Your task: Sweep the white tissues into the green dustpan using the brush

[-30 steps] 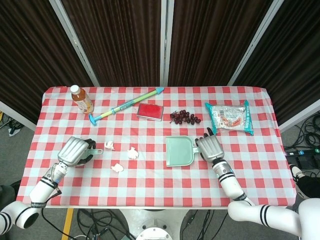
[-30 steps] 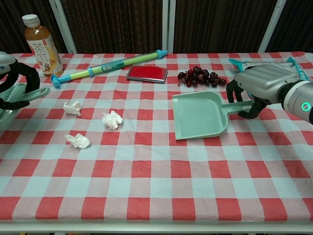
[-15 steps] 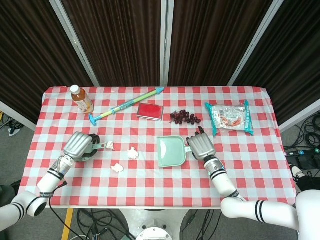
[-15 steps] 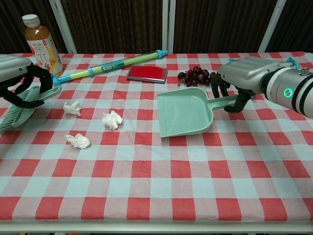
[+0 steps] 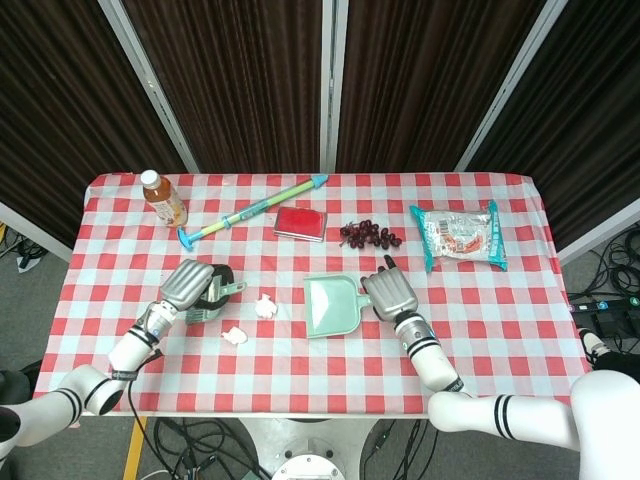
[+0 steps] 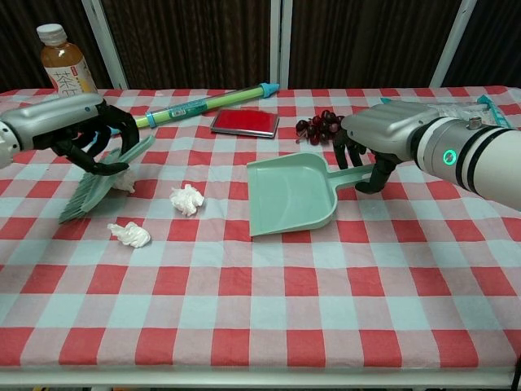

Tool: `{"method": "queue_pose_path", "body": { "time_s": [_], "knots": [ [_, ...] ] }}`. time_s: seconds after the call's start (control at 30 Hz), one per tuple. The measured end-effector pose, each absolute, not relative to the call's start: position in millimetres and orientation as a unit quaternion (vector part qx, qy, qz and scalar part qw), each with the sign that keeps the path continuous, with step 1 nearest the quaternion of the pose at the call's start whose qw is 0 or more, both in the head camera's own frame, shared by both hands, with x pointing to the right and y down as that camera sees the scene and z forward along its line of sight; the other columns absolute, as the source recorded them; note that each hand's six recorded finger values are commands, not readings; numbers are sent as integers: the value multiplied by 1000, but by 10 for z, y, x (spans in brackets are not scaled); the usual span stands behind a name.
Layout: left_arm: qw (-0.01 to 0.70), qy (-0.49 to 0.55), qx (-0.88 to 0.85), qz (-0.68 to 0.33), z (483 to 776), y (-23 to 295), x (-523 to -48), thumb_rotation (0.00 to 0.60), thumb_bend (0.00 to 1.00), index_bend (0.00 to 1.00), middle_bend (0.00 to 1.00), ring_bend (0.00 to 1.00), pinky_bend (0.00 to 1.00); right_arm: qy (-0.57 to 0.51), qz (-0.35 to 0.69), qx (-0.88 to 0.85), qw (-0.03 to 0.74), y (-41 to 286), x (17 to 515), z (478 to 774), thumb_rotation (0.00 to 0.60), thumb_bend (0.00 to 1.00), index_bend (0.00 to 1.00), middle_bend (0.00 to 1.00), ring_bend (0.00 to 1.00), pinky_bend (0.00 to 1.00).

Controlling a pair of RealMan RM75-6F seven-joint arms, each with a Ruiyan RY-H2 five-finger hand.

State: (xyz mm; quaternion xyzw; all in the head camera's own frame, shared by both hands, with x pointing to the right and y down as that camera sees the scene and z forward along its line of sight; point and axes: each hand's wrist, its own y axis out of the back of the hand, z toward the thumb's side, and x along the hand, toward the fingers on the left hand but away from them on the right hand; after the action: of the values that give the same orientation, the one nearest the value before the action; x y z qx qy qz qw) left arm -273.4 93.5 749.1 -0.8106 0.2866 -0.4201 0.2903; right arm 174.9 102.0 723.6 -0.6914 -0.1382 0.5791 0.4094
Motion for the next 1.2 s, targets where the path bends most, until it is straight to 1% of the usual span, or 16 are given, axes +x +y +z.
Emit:
{"method": "queue_pose_path", "body": {
  "time_s": [0.3, 0.63, 0.9, 1.2],
  "knots": [
    [253, 297, -841, -376, 7421, 904, -2352, 600, 447, 540, 564, 705, 879, -142, 568, -702, 405, 1013, 1511, 7283, 600, 327, 664, 571, 307, 111],
    [203, 304, -869, -333, 7345, 906, -1918, 600, 447, 540, 564, 702, 879, -157, 569, -709, 385, 974, 1420, 7349, 600, 330, 667, 572, 309, 112],
    [153, 307, -885, -315, 7352, 935, -1695, 600, 451, 540, 564, 698, 879, -151, 563, -715, 385, 997, 1330, 7388, 600, 337, 675, 577, 316, 113],
    [90, 327, -898, -280, 7274, 935, -1523, 600, 454, 540, 564, 697, 879, -153, 552, -725, 382, 1031, 1227, 7410, 600, 337, 675, 577, 317, 113]
  ]
}}
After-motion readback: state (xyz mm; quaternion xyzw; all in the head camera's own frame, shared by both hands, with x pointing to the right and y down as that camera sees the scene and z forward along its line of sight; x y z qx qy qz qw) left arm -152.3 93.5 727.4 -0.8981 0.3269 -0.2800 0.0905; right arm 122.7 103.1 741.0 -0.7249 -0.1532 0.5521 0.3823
